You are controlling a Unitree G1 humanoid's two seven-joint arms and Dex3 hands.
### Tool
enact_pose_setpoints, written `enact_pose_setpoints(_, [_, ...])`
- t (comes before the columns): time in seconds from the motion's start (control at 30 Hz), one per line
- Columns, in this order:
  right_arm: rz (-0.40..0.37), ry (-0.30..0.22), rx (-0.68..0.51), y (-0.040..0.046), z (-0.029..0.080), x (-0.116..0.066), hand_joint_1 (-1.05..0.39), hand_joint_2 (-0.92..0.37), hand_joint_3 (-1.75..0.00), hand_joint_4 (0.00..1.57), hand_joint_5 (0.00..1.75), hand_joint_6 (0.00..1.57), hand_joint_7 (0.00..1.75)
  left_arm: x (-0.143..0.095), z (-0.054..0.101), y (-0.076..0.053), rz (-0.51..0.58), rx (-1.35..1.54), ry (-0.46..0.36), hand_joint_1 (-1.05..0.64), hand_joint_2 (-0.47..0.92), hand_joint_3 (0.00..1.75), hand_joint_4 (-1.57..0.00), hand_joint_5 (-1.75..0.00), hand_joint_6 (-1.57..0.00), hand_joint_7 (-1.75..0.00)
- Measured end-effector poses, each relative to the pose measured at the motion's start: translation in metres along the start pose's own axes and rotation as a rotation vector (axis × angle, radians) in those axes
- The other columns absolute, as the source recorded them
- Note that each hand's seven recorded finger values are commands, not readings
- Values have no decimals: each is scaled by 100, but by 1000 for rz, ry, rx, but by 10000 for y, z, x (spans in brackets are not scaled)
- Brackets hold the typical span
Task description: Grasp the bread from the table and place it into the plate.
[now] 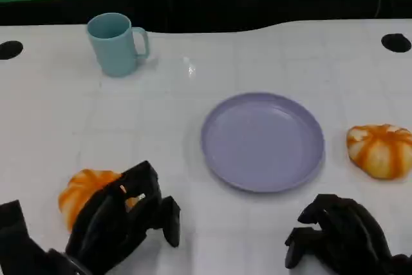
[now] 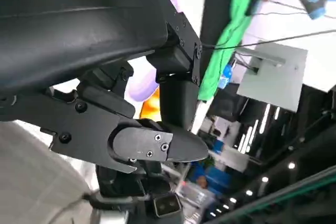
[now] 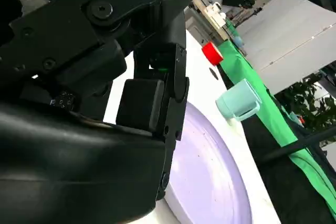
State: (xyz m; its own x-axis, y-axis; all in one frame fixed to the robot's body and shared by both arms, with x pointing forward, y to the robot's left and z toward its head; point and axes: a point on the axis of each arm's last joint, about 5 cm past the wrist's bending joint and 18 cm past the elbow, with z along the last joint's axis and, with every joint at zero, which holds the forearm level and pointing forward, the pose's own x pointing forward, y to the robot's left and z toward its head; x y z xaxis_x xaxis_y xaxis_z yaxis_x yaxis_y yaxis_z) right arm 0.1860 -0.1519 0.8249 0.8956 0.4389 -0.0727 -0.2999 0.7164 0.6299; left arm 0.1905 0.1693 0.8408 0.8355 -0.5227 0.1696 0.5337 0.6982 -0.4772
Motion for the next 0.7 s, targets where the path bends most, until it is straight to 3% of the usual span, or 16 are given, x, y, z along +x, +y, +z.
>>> enact_pose_setpoints(0.13, [1,-8,-6,9,18,4,-104,-74,0,157,76,157,38,-21,156,17,-10,190,10,-68,92,47,-44,-157,-51,-90])
enact_pose_setpoints(0.17, [1,-9,-7,10,22,4,-104,-73,0,157,76,157,38,-28,224,32,-23,262,17,-72,92,48,-44,-137,-50,-62])
enact_pose_setpoints(0.27, [2,-10,-8,13,27,4,-103,-73,0,157,76,157,37,-48,470,75,-76,539,86,-75,92,40,-47,-108,-53,-27])
enact_pose_setpoints(0.43, [2,-6,-4,13,27,3,-103,-73,0,157,76,157,37,-40,785,41,-85,765,134,-67,92,23,-41,-66,-44,-2])
enact_pose_setpoints(0.53, [2,-4,-1,13,28,3,-104,-73,0,157,75,157,37,-40,1001,-13,-64,965,208,-64,92,17,-35,-55,-41,0])
enact_pose_setpoints(0.6, [0,-3,0,12,28,2,-103,-72,0,157,75,157,36,-40,1112,-52,-55,1079,250,-63,92,10,-40,-30,-39,0])
enact_pose_setpoints(0.7, [0,-3,2,11,29,1,-103,-73,-1,157,75,157,36,-36,1222,-114,-49,1229,293,-70,92,11,-40,-16,-34,0])
